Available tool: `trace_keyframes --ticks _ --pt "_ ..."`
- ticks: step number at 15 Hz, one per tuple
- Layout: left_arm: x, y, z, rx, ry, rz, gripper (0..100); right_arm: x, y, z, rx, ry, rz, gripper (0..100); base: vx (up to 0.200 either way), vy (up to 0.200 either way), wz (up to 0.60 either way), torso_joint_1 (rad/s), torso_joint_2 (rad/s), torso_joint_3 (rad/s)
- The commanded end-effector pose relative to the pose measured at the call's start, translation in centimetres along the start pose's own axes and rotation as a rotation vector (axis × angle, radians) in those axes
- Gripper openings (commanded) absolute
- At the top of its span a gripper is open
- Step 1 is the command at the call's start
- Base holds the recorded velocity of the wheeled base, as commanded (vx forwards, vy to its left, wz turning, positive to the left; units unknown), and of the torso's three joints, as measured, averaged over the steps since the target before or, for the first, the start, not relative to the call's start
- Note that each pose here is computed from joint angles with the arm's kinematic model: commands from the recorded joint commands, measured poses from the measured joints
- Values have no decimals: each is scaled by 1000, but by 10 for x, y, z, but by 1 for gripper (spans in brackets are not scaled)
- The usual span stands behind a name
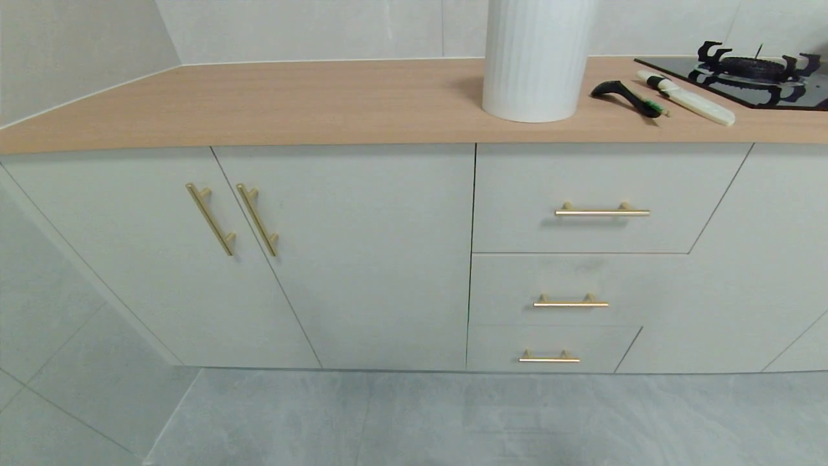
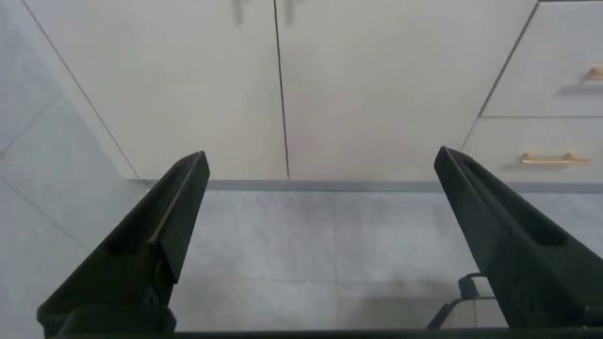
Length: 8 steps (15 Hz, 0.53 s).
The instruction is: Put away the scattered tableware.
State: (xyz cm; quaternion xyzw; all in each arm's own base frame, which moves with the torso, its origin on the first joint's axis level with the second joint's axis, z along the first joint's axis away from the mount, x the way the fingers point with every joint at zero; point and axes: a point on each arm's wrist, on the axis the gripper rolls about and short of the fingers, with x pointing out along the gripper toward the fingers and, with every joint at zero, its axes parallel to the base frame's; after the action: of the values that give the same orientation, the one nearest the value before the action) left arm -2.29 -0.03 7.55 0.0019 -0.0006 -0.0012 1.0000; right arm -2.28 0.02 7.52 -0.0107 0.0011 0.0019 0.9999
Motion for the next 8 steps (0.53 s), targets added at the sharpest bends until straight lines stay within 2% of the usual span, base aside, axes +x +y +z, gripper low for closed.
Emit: trace_keyframes --ticks 1,4,8 --pt "0 0 0 1 0 1 100 0 0 0 0 1 1 100 200 0 0 -2 -2 2" --pt "0 0 0 1 1 1 100 0 0 0 0 1 1 100 200 0 0 -2 5 -1" --pt "0 0 0 1 1 1 100 0 0 0 -2 1 1 100 0 0 0 0 0 0"
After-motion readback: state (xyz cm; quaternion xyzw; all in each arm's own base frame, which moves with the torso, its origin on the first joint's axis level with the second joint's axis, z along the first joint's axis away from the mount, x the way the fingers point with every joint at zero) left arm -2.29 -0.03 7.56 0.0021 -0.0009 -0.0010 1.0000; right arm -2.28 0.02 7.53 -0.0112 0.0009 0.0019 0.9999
